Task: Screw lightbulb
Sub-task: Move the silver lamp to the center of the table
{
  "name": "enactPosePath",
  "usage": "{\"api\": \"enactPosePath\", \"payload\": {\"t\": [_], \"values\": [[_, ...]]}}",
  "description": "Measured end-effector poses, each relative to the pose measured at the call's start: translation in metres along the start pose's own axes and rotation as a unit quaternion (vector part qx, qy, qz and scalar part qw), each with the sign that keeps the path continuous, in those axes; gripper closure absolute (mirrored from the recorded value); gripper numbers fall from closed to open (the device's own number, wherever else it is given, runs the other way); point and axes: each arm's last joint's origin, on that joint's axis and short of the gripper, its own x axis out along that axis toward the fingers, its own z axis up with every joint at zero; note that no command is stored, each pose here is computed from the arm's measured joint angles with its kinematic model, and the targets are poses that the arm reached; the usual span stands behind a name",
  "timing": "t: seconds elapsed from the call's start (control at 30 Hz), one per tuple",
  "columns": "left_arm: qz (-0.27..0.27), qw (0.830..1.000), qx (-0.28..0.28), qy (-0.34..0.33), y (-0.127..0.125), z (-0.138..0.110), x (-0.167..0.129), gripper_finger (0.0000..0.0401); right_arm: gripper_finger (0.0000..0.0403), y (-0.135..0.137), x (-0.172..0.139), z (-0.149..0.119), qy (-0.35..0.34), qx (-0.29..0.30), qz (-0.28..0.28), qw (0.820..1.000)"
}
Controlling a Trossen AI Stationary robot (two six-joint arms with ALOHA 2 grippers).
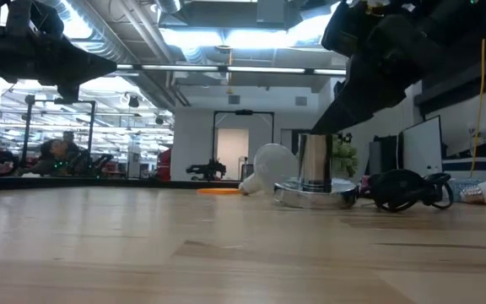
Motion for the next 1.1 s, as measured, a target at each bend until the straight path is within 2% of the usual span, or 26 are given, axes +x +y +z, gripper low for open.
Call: {"api": "enactPosePath", "payload": {"t": [0.17, 0.43, 0.67, 0.87, 0.97, 1.1], "values": [[0.000, 1.000, 0.000, 0.000, 0.000, 0.000, 0.000, 0.0400, 0.0240, 0.001, 0.000, 0.002, -0.005, 0.002, 0.014, 1.000], [0.000, 1.000, 0.000, 0.000, 0.000, 0.000, 0.000, 0.0400, 0.0240, -0.004, 0.000, 0.002, -0.023, -0.001, -0.068, 0.997], [0.000, 1.000, 0.000, 0.000, 0.000, 0.000, 0.000, 0.0400, 0.0240, -0.012, 0.001, -0.004, 0.010, -0.005, -0.090, 0.996], [0.000, 1.000, 0.000, 0.000, 0.000, 0.000, 0.000, 0.0400, 0.0243, -0.023, 0.003, 0.000, 0.018, 0.013, -0.085, 0.996], [0.000, 1.000, 0.000, 0.000, 0.000, 0.000, 0.000, 0.0400, 0.0258, -0.027, 0.004, 0.001, 0.023, 0.019, -0.072, 0.997], [0.000, 1.000, 0.000, 0.000, 0.000, 0.000, 0.000, 0.0400, 0.0301, -0.027, 0.004, 0.001, 0.029, 0.023, -0.046, 0.998]]}}
